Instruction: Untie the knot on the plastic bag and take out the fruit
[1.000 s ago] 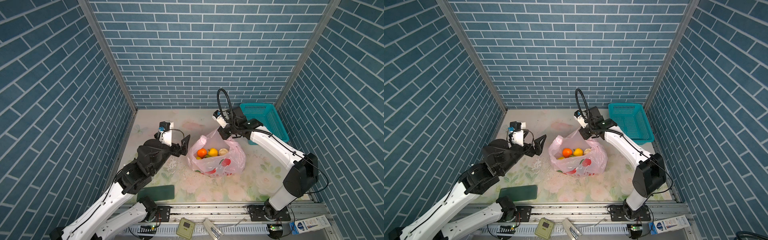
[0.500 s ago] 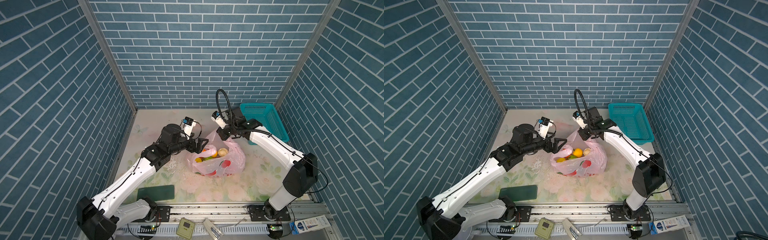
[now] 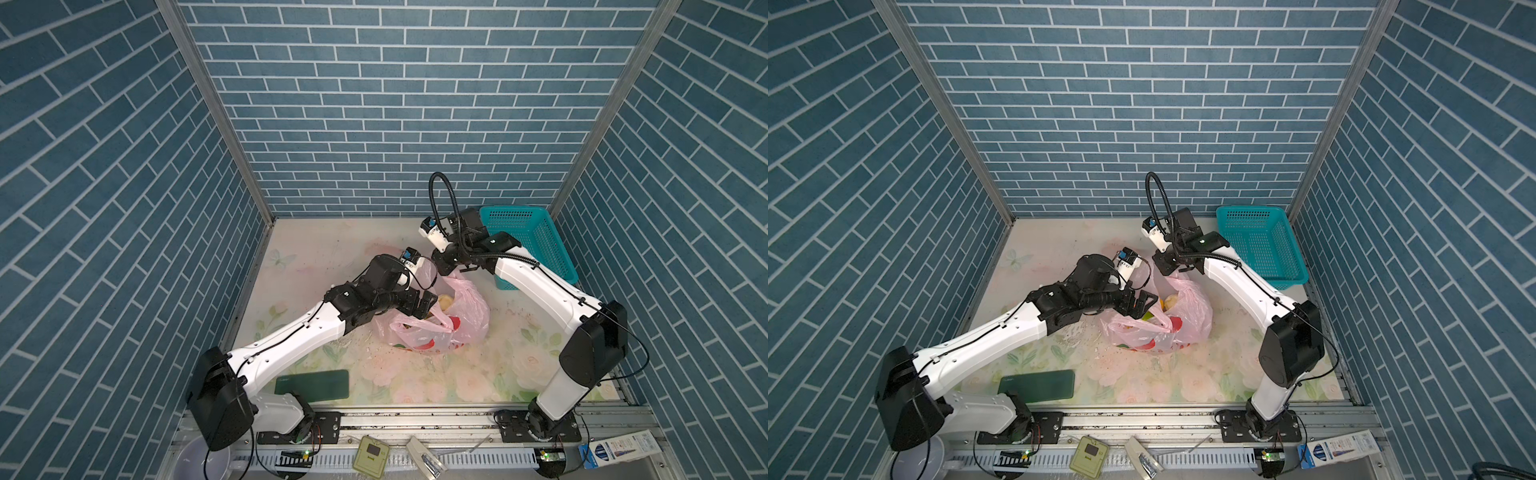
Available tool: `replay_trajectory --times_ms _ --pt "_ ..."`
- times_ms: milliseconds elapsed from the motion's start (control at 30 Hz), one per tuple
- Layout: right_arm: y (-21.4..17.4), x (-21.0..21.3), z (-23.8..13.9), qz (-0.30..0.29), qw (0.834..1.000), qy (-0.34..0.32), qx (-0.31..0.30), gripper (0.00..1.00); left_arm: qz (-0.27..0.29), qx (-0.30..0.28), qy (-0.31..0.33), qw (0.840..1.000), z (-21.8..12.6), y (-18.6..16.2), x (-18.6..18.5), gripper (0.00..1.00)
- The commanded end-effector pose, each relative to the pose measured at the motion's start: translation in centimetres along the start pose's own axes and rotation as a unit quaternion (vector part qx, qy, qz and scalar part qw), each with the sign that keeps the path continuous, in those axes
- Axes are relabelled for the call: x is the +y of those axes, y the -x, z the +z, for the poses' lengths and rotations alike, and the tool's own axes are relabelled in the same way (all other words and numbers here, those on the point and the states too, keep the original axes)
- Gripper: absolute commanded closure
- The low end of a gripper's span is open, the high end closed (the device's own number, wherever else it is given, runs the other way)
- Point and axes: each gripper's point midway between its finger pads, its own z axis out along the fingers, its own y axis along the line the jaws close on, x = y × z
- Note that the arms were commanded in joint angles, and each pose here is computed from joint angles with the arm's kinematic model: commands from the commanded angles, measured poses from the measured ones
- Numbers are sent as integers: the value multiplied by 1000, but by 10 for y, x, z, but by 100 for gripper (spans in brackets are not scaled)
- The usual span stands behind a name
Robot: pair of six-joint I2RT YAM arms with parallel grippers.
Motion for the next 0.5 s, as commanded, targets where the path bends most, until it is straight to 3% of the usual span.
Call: replay_trajectory --times_ms 0,367,467 --pt "17 8 -9 7 1000 19 -19 100 -5 6 110 994 1 -1 38 1" --pt "14 23 -10 18 998 45 -31 100 -22 12 186 982 30 7 64 0" --pt "13 23 -12 20 998 45 -31 100 -33 13 240 970 23 6 83 1"
